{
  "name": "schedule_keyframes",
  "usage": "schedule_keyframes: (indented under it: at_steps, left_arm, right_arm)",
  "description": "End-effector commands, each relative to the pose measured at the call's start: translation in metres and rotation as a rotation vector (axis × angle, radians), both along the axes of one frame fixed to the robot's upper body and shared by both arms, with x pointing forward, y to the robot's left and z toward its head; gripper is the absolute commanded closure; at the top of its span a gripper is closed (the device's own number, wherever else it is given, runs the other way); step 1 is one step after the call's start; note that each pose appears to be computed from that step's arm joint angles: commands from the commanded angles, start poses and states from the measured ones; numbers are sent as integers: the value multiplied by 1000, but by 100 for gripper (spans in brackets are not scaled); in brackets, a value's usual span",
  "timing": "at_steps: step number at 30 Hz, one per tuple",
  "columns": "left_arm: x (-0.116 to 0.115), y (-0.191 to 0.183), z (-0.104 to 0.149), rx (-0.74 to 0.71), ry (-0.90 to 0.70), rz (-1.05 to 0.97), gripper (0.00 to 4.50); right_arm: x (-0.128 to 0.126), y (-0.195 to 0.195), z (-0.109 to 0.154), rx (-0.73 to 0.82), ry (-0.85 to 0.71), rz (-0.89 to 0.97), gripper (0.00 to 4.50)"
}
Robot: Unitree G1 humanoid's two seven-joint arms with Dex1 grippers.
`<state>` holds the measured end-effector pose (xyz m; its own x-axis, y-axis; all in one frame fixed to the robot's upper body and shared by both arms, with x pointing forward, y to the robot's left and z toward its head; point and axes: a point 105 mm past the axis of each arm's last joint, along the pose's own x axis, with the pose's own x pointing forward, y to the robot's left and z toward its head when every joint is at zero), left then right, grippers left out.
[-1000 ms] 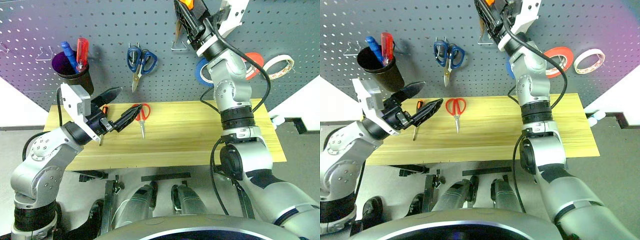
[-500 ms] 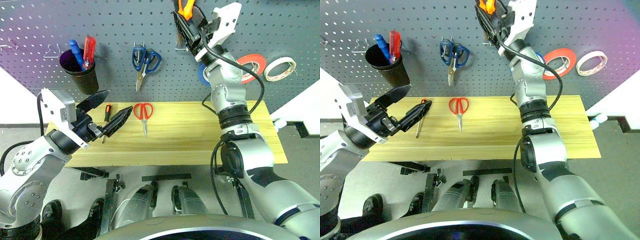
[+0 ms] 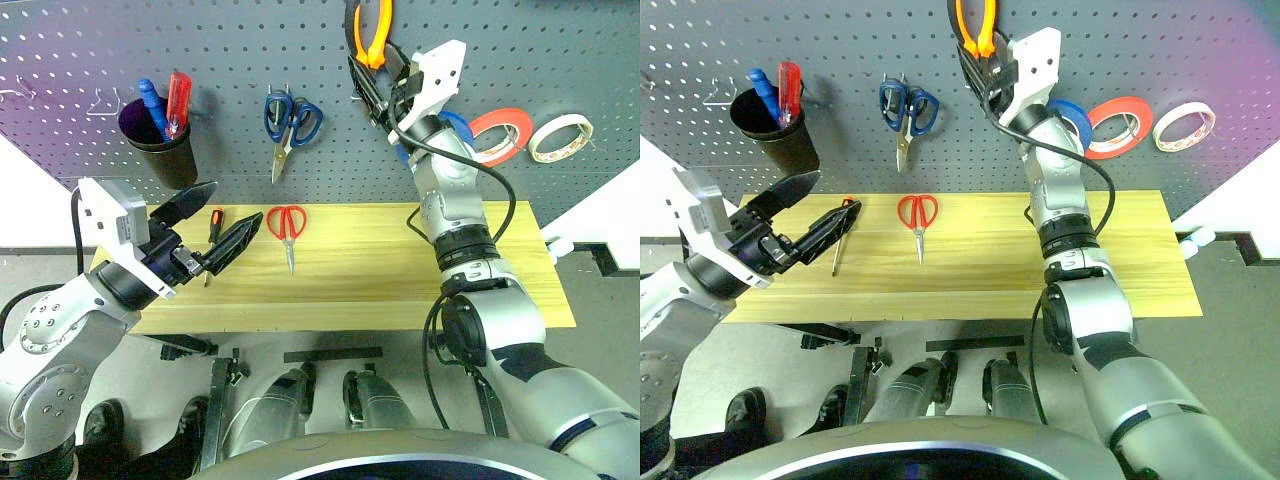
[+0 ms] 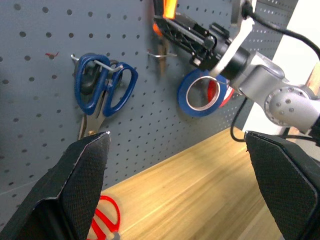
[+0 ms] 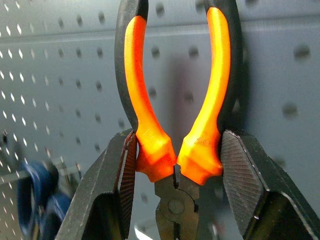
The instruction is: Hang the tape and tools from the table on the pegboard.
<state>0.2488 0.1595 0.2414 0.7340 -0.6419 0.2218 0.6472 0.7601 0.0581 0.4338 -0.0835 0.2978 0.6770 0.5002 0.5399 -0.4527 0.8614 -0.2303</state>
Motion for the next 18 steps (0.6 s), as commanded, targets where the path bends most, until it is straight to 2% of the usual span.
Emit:
schedule_keyframes:
  at_steps: [1,9,18]
  left_arm:
    - [-8,-2,9,0,-45,-12,0]
    - [-7,-3,8,-5,-34,-15,0]
    - [-6,-7,7,-14,-25,-30,0]
  right_arm:
    - [-3,-7,10,22,-45,-53,240]
    - [0,-15,8,62,-54,-184,240]
    - [-4,2,5,95,-48,-151,240]
